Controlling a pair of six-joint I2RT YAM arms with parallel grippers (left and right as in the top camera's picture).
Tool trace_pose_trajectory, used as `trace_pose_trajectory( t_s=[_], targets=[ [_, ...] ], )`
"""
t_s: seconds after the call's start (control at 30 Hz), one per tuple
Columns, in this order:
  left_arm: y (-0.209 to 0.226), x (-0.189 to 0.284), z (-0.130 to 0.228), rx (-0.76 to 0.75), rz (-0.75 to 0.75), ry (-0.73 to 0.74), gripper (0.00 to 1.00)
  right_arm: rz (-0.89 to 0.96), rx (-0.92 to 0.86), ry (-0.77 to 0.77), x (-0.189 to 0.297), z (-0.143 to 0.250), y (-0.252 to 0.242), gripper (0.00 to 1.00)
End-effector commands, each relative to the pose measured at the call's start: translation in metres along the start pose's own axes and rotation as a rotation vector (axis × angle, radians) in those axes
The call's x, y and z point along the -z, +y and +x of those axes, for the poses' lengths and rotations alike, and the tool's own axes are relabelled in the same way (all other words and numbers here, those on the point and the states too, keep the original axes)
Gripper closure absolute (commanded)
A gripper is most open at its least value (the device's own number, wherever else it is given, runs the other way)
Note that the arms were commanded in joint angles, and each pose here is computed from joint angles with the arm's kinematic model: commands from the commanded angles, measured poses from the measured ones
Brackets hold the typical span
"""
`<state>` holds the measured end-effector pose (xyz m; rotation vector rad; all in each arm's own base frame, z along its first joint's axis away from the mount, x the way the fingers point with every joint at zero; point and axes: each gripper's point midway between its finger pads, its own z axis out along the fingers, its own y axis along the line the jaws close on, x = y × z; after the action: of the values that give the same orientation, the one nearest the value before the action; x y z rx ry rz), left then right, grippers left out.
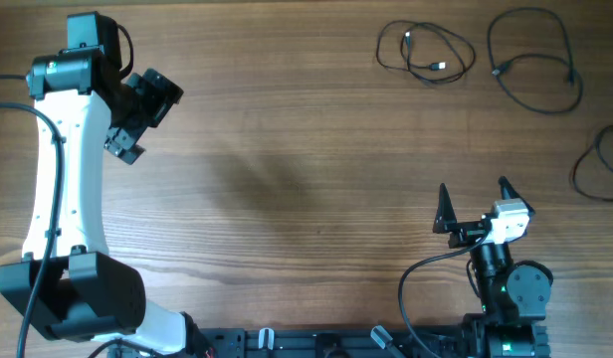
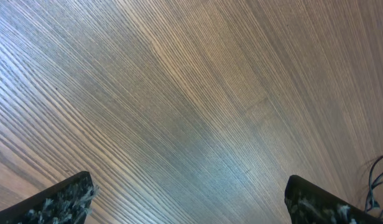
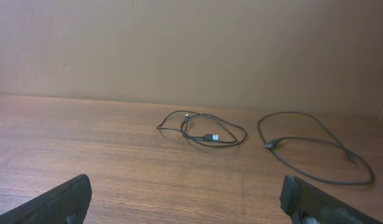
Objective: Untangle cables
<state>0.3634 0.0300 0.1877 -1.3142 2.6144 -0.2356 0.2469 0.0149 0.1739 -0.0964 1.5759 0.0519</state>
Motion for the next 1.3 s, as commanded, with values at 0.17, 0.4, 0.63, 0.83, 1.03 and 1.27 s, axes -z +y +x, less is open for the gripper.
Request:
trace_pose_trajectory(
  t_s=[0.17, 0.4, 0.63, 0.83, 1.03, 1.27],
  targets=[
    [-0.012, 0.005, -0.004, 0.011, 0.058, -0.014, 0.00, 0.015, 0.015, -0.015, 0.001, -0.003, -0.003, 0.00],
    [-0.060, 0.023, 0.024, -0.417, 0.302, 0.036, 0.00, 0.015, 0.015, -0.015, 0.001, -0.003, -0.003, 0.00],
    [-0.055, 0.097, 0.062, -0.556, 0.485, -0.167, 0.00, 0.015, 0.015, -0.015, 0.001, -0.003, -0.003, 0.00],
    [0.025, 0.136, 0.109, -0.587, 0.578, -0.434, 0.00, 0.015, 0.015, -0.015, 0.001, -0.003, -0.003, 0.00],
    [0.097, 0.151, 0.153, -0.573, 0.584, -0.535, 0.00, 0.015, 0.015, -0.015, 0.001, -0.003, -0.003, 0.00],
    [0.157, 0.139, 0.199, -0.570, 0.558, -0.501, 0.00, 0.015, 0.015, -0.015, 0.001, -0.003, -0.003, 0.00]
  ],
)
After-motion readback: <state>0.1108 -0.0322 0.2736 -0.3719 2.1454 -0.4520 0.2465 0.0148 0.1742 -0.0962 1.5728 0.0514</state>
